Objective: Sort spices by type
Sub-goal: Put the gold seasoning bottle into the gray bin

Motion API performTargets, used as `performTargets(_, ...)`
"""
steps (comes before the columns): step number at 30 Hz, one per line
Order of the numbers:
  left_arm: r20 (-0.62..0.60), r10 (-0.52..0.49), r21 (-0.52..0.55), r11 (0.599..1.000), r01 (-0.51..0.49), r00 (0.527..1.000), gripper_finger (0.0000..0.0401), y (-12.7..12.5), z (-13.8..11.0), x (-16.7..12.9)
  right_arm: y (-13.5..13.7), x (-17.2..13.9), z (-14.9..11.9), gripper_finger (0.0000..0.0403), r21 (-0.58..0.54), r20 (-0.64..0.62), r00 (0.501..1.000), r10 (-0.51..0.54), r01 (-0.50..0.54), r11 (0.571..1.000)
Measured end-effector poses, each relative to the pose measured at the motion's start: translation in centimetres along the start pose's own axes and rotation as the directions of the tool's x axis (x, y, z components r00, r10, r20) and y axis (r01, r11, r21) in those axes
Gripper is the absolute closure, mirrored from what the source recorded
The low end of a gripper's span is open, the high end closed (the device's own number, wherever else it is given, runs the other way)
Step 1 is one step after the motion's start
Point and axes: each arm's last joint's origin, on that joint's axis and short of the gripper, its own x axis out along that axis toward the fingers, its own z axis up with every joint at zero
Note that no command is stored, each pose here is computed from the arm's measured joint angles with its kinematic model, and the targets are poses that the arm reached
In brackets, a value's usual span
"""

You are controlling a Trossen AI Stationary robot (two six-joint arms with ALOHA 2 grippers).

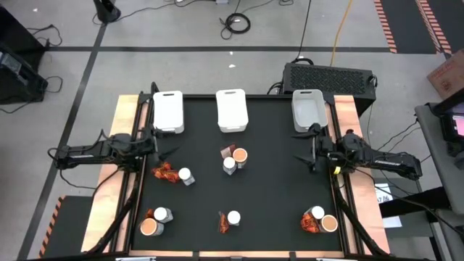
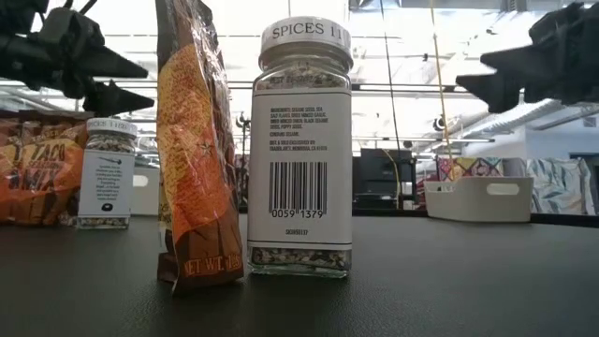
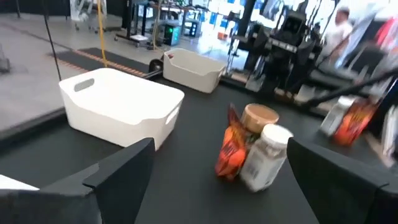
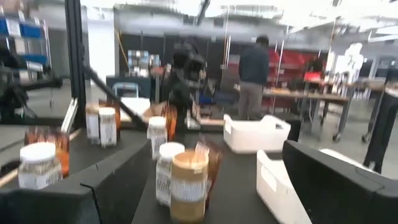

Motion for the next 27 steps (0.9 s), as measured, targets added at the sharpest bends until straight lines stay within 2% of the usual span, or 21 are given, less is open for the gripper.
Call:
performTargets(4,0.022,-0.016,-0.076,0.997,0.017,1.000,0.0034,-0.1,0.2,0.0,0.0,0.0,0.3,0.0046,0.064,0.027,1.000,-0.001,-0.001,0.998)
performTargets(11,0.036,0.014,-0.094,0.995,-0.011,0.999,0.0034,0.0,0.3,0.0,0.0,0.0,0.4,0.0046,0.143,0.039,0.999,-0.002,-0.004,0.990)
performTargets(13,0.037,0.020,-0.130,0.991,-0.015,0.999,0.0034,0.0,0.3,0.0,0.0,0.0,0.5,0.0046,0.164,0.053,0.999,-0.002,-0.007,0.986)
performTargets(19,0.037,0.034,-0.203,0.979,-0.026,0.999,0.0034,0.0,0.3,0.0,0.0,0.0,0.3,0.0046,0.167,0.028,1.000,-0.002,-0.003,0.986)
performTargets(22,0.046,0.064,-0.282,0.958,-0.049,0.997,0.0034,0.1,0.4,0.2,0.0,0.0,0.4,0.0046,0.166,0.042,0.999,-0.002,-0.005,0.986)
performTargets(27,0.134,0.045,-0.288,0.958,-0.005,0.990,0.0034,-0.4,1.4,0.8,0.0,0.0,0.5,0.0046,0.143,0.051,0.999,-0.003,-0.005,0.990)
